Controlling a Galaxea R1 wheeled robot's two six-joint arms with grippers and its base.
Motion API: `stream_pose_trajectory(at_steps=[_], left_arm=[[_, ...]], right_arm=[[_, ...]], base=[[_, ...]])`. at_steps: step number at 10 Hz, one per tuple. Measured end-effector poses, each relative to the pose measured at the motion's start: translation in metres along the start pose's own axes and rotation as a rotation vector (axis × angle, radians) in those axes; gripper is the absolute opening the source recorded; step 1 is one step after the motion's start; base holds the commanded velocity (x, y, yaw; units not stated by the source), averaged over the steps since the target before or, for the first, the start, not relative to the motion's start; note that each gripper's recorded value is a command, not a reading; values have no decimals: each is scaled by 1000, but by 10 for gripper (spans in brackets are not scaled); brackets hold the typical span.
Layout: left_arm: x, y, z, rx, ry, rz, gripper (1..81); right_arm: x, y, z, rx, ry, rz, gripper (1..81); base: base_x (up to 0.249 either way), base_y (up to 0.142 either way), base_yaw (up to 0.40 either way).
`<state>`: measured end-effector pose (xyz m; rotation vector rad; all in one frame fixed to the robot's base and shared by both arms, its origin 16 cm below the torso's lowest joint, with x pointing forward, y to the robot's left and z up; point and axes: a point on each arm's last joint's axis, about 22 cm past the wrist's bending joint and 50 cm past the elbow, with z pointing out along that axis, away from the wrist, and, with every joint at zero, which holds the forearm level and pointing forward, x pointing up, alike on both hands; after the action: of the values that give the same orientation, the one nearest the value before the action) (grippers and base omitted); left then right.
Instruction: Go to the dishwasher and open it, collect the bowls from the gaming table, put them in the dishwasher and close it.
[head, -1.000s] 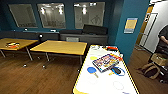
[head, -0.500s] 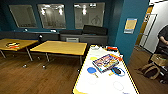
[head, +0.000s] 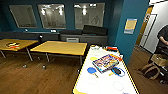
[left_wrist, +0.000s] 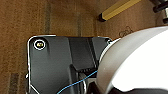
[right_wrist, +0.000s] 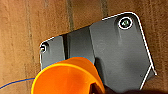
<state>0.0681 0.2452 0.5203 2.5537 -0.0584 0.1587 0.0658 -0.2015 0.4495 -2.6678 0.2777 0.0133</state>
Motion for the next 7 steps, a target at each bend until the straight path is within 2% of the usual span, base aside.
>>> stream_pose_trajectory(at_steps=[2, 3, 4, 6, 7], left_arm=[[-21, -14, 8, 23, 0, -16, 10], [-31, -13, 15, 22, 2, -21, 10], [-38, -6, 23, 10, 9, -27, 10], [-54, 13, 38, -22, 9, -42, 10], [-59, 13, 39, -20, 8, -39, 10]], right_arm=[[-41, -19, 15, 25, -28, -17, 10], [-69, -23, 20, 26, -55, -17, 10], [-80, -18, 21, 16, -62, -17, 10], [-72, -6, 21, -9, -32, -22, 10], [-65, -5, 24, -15, -5, -28, 10]], base=[[0, 0, 0], [0, 0, 0], [0, 0, 0], [0, 0, 0], [0, 0, 0]])
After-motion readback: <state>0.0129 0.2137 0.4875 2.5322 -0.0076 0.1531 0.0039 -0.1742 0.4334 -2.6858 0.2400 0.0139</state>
